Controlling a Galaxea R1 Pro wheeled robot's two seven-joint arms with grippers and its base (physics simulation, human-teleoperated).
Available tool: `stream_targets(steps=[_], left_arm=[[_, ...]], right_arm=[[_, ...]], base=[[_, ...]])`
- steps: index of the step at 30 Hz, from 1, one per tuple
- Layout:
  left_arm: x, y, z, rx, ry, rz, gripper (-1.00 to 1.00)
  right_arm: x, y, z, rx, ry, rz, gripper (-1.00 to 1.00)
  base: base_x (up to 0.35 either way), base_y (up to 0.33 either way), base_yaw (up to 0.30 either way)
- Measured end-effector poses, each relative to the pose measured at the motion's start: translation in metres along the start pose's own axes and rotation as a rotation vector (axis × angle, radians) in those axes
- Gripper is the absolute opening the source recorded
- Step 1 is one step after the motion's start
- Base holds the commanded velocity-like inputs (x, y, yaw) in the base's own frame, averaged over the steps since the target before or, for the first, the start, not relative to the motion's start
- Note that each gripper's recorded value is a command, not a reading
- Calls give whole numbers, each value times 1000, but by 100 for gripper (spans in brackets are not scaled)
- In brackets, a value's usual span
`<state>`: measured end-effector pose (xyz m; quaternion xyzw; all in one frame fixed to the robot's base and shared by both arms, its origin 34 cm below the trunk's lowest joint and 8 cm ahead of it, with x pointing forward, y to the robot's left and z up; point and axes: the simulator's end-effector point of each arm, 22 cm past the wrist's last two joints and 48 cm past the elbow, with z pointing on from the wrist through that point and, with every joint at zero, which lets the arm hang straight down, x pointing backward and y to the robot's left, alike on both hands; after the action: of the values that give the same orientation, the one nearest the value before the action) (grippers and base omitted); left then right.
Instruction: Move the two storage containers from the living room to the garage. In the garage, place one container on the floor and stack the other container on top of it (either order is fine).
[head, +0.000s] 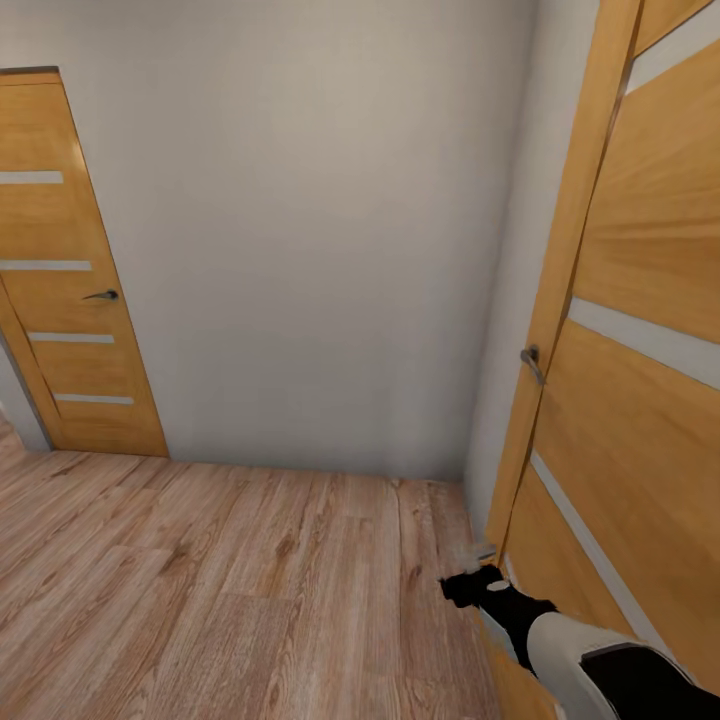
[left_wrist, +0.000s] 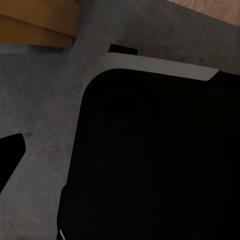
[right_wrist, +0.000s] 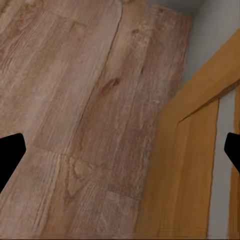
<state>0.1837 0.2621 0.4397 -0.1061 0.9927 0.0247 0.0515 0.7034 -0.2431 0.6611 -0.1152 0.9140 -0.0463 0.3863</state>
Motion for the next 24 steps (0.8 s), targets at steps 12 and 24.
stream_targets(steps=[12, 24], left_arm=[[0, 0, 0, 0, -1, -2, 100], [0, 0, 0, 0, -1, -2, 100]], right_arm=[[346, 44, -92, -127, 463, 0, 100], [460, 62, -167, -160, 617, -3, 100]], base=[[0, 0, 0], [0, 0, 0]])
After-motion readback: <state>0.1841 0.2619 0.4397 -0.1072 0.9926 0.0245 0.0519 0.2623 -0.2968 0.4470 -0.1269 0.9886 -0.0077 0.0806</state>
